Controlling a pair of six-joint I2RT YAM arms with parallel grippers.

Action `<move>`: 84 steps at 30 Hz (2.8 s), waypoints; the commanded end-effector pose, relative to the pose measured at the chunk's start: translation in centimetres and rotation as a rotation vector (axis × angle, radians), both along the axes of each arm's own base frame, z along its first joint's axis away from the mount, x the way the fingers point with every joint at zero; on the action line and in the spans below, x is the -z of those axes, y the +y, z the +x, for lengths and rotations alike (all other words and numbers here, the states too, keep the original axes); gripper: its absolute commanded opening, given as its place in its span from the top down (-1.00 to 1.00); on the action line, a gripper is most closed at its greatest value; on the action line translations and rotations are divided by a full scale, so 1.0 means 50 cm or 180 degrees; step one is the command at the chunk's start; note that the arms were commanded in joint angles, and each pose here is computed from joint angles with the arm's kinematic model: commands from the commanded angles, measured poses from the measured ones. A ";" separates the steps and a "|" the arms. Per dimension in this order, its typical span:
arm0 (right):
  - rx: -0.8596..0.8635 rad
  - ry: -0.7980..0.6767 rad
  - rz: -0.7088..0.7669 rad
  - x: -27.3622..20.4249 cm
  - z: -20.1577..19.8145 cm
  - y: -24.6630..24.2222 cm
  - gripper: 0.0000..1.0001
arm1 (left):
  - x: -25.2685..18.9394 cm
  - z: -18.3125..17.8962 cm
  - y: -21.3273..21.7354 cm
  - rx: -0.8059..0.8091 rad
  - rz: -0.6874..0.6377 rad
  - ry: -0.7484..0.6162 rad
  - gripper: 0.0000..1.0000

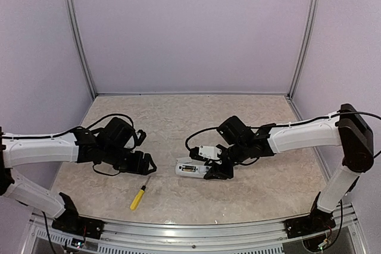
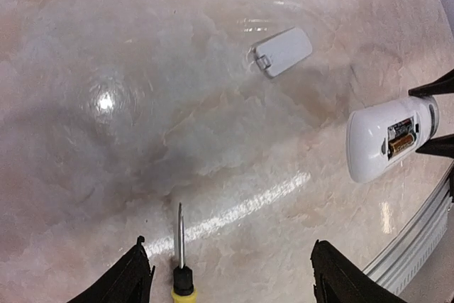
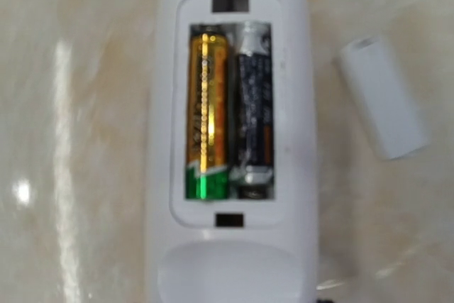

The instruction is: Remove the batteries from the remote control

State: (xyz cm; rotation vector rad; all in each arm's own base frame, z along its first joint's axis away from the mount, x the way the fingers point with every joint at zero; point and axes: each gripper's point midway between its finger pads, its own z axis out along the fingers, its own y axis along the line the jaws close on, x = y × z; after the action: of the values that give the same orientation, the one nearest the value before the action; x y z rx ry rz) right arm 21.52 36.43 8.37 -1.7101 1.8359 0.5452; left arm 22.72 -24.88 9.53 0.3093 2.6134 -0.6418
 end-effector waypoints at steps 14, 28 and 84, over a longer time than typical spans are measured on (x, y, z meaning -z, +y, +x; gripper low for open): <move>-0.0463 0.0121 -0.0653 0.137 -0.030 0.002 0.50 | 0.094 -0.082 0.046 0.0130 0.0658 0.0490 -0.46; -0.0379 -0.0028 -0.0671 0.121 -0.030 -0.014 -0.61 | 0.128 -0.068 0.036 0.0187 0.0903 0.0610 0.05; 0.1385 0.1340 0.2740 -0.320 0.084 0.095 -0.25 | -0.435 0.220 -0.244 -0.0389 -0.2414 -0.1237 0.95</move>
State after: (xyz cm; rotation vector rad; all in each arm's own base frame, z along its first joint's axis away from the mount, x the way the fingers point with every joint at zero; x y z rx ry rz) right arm 25.90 40.27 22.59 -0.6306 1.8054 1.2267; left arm 34.17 -35.21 28.52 -0.0094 1.9476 -1.1994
